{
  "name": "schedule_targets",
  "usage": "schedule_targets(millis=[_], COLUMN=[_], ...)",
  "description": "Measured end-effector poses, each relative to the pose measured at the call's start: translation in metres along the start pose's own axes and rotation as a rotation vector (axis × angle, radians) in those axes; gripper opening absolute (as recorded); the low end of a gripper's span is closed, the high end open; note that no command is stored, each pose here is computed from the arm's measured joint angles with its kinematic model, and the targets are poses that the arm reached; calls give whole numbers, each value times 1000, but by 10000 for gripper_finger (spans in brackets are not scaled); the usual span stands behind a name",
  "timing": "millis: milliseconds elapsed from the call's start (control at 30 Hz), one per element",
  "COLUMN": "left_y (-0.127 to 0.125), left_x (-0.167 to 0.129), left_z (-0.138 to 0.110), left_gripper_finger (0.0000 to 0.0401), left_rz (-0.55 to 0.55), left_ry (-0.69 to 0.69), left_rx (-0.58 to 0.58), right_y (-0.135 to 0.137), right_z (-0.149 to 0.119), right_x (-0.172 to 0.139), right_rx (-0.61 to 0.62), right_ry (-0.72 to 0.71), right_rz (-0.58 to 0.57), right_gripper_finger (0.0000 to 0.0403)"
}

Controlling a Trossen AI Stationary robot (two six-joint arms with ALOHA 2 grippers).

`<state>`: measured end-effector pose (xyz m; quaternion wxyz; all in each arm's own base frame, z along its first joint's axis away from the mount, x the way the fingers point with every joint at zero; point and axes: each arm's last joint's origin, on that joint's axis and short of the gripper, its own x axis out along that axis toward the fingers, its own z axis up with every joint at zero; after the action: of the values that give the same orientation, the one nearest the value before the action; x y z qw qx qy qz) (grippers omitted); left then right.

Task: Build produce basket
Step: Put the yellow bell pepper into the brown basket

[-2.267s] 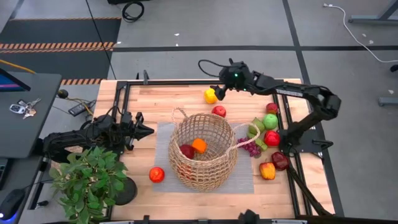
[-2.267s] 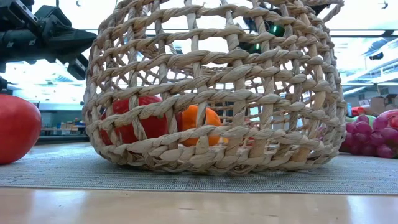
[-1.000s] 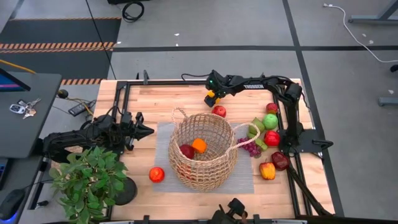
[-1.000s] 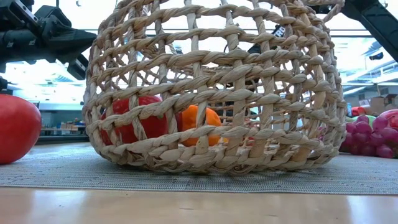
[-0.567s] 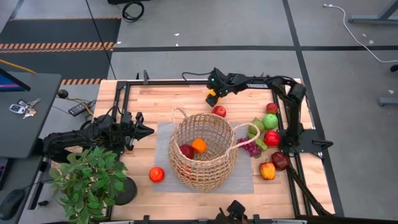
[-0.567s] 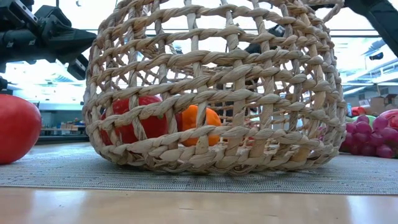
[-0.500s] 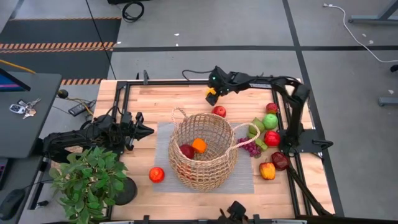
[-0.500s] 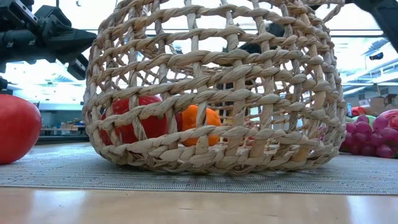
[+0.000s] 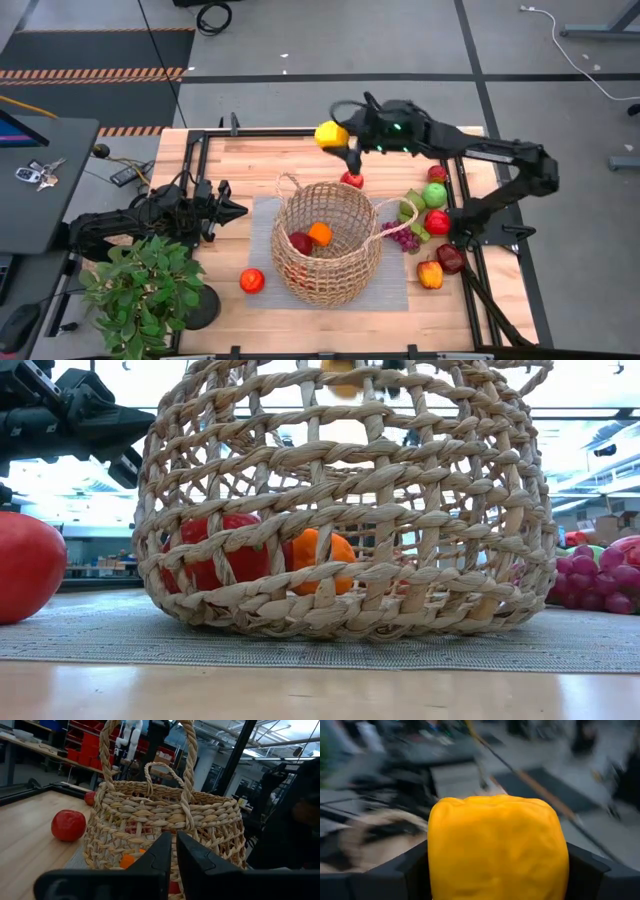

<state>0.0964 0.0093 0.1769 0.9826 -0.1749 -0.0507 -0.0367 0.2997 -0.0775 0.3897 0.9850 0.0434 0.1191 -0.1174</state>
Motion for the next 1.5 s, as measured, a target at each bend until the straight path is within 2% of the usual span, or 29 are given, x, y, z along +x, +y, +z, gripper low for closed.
schedule_targets(millis=[167,267,567,667,767,867,1067,1167,1267,1500], left_y=[0,0,0,0,0,0,0,0,0,0], left_x=[0,0,0,0,0,0,0,0,0,0], left_z=[0,0,0,0,0,0,0,0,0,0], left_gripper_finger=[29,28,35,32,28,28,35,35,32,29], left_rz=[0,0,0,0,0,0,-1,0,-1,-1], left_ry=[0,0,0,0,0,-1,-1,-1,-1,-1], left_rx=[1,0,1,0,0,1,0,0,0,1], right_y=[49,65,80,84,97,109,128,134,139,145], right_z=[13,11,8,5,-5,-14,-32,-41,-49,-54], right_x=[-18,-20,-22,-20,-13,-7,6,12,19,23], right_rx=[-90,-119,-139,-186,-302,-466,-1015,-1207,-1280,-1304], right_ry=[-117,-125,-116,-99,-58,-37,-22,36,90,94], right_rz=[152,156,164,235,293,287,252,164,103,114], right_gripper_finger=[318,318,318,318,318,318,321,326,331,334])
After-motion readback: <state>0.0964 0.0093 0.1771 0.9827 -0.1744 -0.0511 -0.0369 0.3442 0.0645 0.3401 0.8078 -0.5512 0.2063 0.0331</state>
